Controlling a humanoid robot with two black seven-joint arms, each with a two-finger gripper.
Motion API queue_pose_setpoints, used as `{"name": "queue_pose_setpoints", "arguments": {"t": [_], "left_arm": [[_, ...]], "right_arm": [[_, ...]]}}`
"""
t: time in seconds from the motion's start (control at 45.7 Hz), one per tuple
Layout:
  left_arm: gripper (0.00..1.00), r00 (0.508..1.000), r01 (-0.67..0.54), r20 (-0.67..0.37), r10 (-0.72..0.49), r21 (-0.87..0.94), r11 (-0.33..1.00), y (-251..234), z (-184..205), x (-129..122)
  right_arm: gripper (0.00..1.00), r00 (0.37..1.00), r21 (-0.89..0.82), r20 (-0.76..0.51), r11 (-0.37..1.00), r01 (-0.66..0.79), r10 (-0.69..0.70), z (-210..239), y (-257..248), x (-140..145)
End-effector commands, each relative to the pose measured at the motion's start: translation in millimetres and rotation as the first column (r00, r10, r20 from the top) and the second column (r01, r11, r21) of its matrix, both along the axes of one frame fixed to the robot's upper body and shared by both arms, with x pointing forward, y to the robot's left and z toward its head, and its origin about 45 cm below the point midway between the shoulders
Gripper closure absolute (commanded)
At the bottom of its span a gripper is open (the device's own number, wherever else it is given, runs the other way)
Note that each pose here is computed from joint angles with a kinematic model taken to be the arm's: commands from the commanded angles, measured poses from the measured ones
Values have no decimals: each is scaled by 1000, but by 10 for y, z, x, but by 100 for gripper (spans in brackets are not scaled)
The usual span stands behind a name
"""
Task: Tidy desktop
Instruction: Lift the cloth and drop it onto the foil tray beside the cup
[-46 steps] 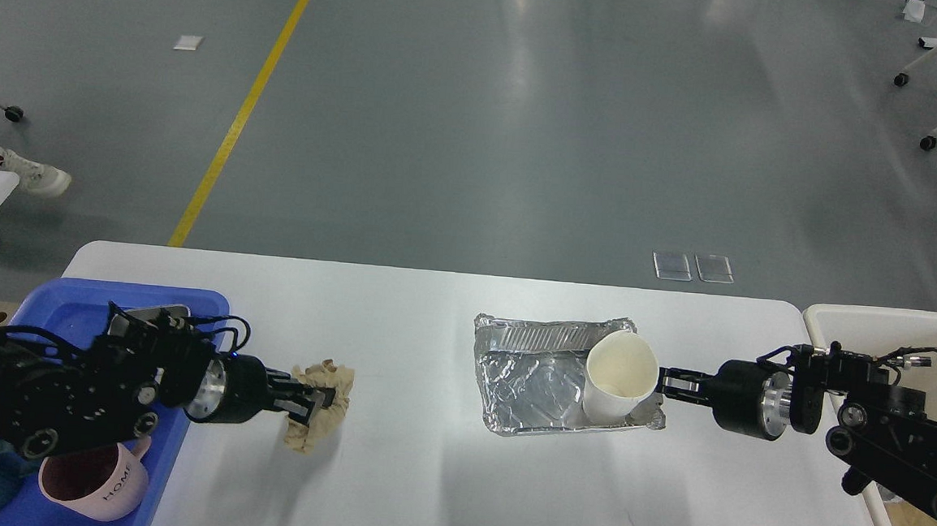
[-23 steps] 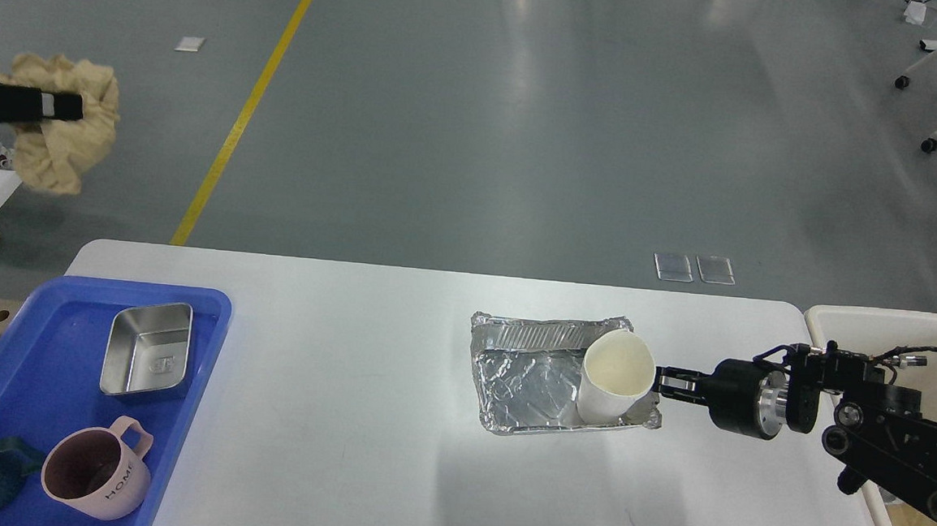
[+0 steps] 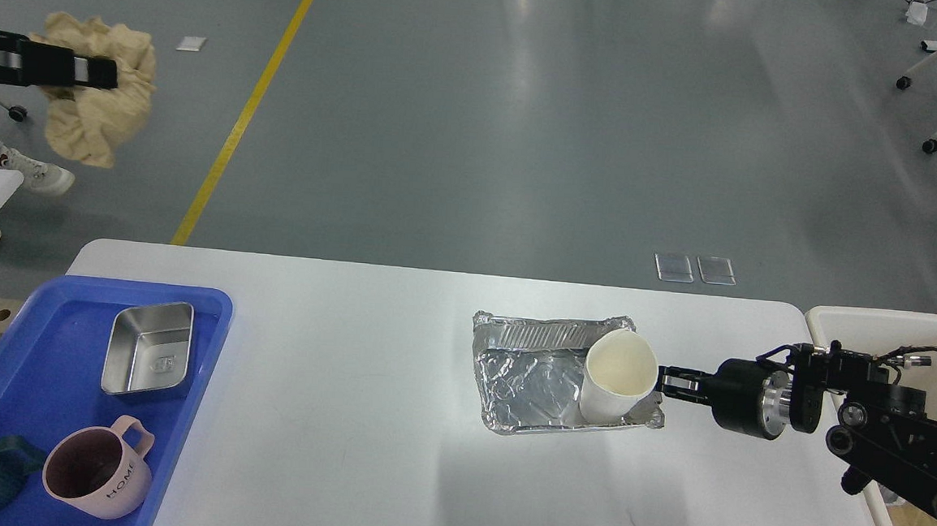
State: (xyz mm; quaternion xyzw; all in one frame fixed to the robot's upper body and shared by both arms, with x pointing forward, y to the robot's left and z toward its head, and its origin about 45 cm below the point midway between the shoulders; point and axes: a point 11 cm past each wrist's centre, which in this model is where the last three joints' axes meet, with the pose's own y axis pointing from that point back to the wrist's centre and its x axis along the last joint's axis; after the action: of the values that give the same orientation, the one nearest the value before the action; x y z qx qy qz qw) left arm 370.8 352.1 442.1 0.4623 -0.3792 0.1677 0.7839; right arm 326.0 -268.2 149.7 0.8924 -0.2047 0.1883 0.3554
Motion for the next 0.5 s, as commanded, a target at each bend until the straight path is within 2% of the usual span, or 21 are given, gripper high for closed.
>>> {"name": "queue_pose_setpoints", "arguments": {"t": [0.0,0.197,0.482], "left_arm": [[95,995,87,-57,-87,-11,996,-435,-401,164],[94,971,211,-105,-217,-62,976,-1195,-908,334],[94,905,386,-139,-402,-128,914,-2255,-1150,314]], "right_arm": [[100,1000,1,0,1000,-1,1,-2,10,3],[100,1000,-1,-1,1000,0,0,-3,-1,-2],[100,1000,3,-5,1000,-2,2,-17,17,-13]]}}
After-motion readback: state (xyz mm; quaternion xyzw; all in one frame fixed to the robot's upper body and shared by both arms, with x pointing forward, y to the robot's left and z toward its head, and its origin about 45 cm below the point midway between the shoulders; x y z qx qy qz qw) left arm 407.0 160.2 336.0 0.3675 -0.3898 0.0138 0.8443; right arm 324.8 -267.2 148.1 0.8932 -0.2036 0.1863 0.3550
